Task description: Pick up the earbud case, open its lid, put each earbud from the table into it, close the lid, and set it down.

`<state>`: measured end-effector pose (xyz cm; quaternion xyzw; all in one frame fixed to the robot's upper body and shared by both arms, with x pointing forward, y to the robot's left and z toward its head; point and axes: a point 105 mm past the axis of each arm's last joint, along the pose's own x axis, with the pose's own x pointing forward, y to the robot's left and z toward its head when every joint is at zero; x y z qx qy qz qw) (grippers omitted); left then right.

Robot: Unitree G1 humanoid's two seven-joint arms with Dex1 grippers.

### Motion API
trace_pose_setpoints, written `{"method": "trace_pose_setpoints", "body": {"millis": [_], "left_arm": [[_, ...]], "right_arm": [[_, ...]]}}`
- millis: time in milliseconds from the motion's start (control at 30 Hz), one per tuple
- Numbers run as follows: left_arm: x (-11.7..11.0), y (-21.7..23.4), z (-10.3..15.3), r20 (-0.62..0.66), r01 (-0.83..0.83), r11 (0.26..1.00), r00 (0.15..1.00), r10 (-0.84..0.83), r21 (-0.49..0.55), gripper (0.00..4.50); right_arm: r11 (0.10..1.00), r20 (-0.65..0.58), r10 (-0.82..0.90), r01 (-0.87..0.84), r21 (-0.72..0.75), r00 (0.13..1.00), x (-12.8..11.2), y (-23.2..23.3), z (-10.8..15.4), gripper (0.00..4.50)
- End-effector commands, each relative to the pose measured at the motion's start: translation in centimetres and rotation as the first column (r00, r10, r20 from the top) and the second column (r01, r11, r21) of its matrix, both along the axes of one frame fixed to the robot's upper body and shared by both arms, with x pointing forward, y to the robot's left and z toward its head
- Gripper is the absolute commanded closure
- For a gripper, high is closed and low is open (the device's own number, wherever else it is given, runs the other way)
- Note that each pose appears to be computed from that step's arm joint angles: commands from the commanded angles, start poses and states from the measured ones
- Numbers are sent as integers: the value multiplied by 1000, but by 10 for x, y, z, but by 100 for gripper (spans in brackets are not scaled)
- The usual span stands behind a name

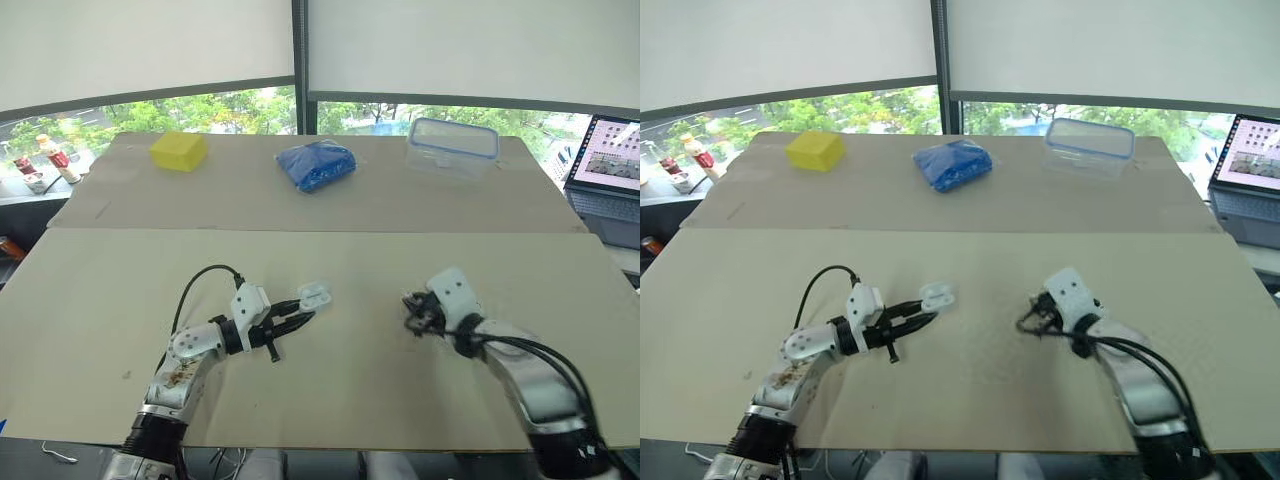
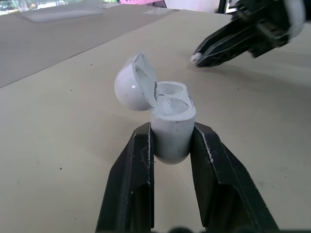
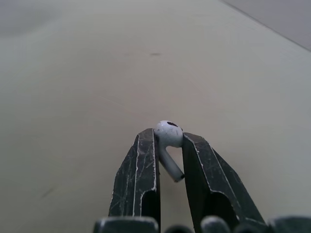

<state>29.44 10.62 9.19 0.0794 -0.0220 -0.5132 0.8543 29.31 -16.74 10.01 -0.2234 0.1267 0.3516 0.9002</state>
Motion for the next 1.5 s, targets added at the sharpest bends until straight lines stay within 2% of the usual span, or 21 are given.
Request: {"method": "trace_pose_setpoints", "body": {"millis": [33, 133, 267, 500, 767, 1167, 1233, 1400, 1500], "left_arm": [[-6, 0, 11, 33, 23, 1000, 999, -22, -1, 394], [-12, 2, 12, 24, 24, 1000, 999, -24, 3, 394], [-19, 1, 11, 9, 34, 999, 999, -34, 3, 394], [-27, -1, 12, -1, 39, 999, 999, -39, 1, 394], [-35, 1, 10, -25, 28, 1000, 999, -28, 0, 394], [-35, -1, 12, -33, 31, 1000, 999, -31, -3, 394], [-35, -1, 12, -34, 33, 999, 999, -33, -3, 394], [-36, -3, 12, -39, 38, 999, 999, -39, -6, 394], [-36, -3, 11, -40, 41, 999, 998, -42, -4, 394]], "right_arm": [[967, 8, 236, -234, -103, 972, -24, -7, 22, 418], [886, -78, 393, -400, -236, 916, -46, -26, 23, 418], [771, -175, 515, -543, -334, 839, -63, -47, 18, 418], [652, -329, 595, -680, -335, 733, -80, -69, 2, 418], [635, -395, 591, -708, -310, 703, -87, -81, -9, 418], [716, -433, 483, -628, -304, 761, -87, -93, -18, 418], [727, -428, 468, -612, -311, 773, -85, -94, -18, 310], [727, -406, 481, -612, -311, 777, -86, -89, -14, 143], [721, -397, 491, -617, -315, 776, -87, -84, -5, 141]]}}
